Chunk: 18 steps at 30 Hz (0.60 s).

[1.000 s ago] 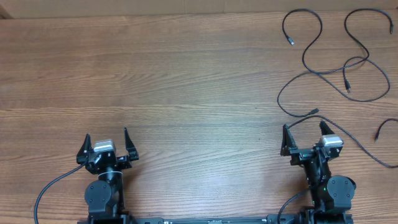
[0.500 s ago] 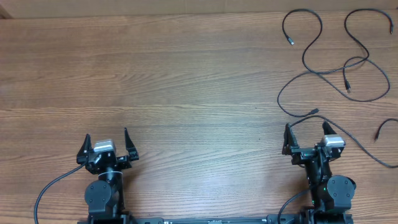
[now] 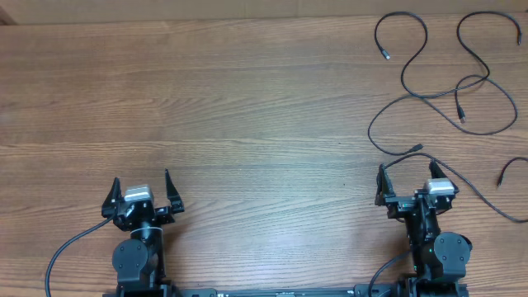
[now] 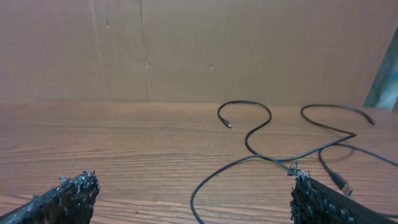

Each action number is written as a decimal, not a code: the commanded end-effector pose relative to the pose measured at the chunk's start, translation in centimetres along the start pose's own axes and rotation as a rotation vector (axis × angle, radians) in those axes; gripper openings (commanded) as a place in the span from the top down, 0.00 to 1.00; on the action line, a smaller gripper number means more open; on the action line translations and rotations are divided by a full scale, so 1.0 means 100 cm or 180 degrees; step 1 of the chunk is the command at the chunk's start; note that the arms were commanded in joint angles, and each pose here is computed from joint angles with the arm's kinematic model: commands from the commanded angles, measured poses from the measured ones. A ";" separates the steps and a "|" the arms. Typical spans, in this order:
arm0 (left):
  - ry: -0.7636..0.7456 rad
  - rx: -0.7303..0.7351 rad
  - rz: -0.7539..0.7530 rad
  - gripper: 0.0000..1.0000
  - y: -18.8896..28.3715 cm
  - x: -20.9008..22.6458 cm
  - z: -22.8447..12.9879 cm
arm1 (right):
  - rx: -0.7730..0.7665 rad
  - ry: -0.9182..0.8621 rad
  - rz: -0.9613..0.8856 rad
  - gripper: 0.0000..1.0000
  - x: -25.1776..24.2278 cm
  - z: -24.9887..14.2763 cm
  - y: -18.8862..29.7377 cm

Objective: Untangle cables

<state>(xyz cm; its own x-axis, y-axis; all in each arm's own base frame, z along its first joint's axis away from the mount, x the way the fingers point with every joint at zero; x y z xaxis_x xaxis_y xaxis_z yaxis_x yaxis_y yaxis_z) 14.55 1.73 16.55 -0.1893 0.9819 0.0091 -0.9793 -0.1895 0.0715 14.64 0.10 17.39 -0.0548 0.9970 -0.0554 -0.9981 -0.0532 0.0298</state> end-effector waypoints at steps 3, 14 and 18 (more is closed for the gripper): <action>-0.0032 -0.0020 -0.0015 0.00 0.000 0.000 0.000 | -0.0014 0.0159 -0.0040 0.00 -0.001 -0.002 0.000; -0.0032 -0.0020 -0.0015 0.00 0.000 0.000 0.000 | -0.0027 0.0150 -0.0038 0.00 0.000 -0.001 0.000; -0.0032 -0.0020 -0.0015 0.00 0.000 0.000 0.000 | -0.0027 0.0150 -0.0038 0.00 0.000 -0.001 0.000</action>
<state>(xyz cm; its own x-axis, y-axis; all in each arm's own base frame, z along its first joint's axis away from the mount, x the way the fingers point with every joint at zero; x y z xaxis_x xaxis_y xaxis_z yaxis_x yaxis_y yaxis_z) 14.55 1.73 16.55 -0.1893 0.9819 0.0091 -0.9793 -0.1895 0.0715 14.64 0.10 17.41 -0.0549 0.9940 -0.0943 -0.9982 -0.0524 0.0290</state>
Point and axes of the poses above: each gripper's point midway between its finger pads, its own y axis back along the fingers, its own x axis along the line the jaws close on, z = x × y, the point moved 10 cm from there along y, back along the fingers, and after that the axes turned 2 degrees about y, right-handed, at the moved point
